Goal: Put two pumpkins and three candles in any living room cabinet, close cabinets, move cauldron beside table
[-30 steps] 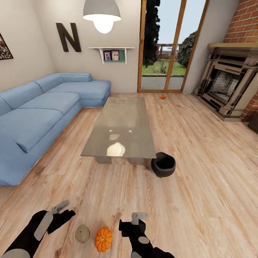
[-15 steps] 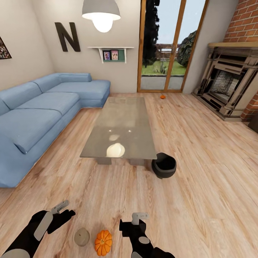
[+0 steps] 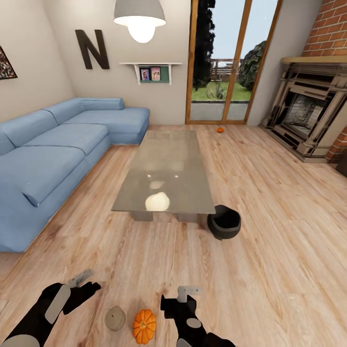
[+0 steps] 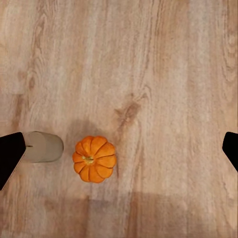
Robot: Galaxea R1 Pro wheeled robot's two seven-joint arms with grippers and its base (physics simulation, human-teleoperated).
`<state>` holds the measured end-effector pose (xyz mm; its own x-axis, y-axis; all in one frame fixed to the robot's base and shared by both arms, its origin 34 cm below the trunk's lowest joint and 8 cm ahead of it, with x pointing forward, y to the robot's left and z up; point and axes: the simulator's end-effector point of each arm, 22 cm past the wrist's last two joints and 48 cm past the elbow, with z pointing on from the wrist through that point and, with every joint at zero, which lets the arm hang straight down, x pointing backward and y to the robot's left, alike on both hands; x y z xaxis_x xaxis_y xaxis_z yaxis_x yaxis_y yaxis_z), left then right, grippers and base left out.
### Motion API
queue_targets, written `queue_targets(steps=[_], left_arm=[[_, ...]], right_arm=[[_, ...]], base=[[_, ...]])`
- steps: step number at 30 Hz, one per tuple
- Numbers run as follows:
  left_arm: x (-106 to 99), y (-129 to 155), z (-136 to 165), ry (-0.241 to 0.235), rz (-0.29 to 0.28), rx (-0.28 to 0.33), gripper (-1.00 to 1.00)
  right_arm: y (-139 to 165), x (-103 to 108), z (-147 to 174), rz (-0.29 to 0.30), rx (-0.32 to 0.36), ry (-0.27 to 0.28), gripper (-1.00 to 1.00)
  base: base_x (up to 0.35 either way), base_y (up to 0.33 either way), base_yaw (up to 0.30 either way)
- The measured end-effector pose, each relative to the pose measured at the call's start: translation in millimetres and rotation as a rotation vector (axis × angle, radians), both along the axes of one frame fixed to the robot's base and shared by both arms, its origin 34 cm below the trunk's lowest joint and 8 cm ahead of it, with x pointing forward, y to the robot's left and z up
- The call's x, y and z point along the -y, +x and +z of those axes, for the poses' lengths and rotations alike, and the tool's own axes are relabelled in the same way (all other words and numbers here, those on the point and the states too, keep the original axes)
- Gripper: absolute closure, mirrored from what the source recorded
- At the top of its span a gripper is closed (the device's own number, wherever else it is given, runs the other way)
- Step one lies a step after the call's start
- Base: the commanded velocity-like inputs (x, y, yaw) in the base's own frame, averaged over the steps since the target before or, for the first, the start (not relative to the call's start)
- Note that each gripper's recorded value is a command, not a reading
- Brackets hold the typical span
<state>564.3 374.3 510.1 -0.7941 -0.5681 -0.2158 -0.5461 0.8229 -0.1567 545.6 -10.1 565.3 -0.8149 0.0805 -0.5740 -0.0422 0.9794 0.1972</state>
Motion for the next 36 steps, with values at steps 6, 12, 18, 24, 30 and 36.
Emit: queue_targets(steps=[6,12,18,24,30,36], left_arm=[[0,0,0,0.002,-0.001,0.0,-1.0],[-6,9,2,0.034,0.007,0.043,-1.0],[-7,12,3,0.043,0.007,0.057,-1.0],[-5,13,3,0.044,0.003,0.058,-1.0],[-4,13,3,0.044,0.001,0.058,-1.0],[-7,16,4,0.045,0.006,0.068,-1.0]], right_arm=[[3,-13,12,0.018,0.01,0.036,-1.0],[23,-3,33,0.025,-0.152,0.066,-1.0],[52,56,40,-0.09,-0.271,0.095,-1.0],[51,66,37,-0.097,-0.295,0.087,-1.0],[56,73,41,-0.116,-0.293,0.093,-1.0],[72,73,70,-0.096,-0.26,0.133,-1.0]], base=[[0.005,0.279,0.0],[0.008,0.061,0.0],[0.0,0.004,0.0],[0.0,0.0,0.0],[0.0,0.0,0.0],[0.0,0.0,0.0]])
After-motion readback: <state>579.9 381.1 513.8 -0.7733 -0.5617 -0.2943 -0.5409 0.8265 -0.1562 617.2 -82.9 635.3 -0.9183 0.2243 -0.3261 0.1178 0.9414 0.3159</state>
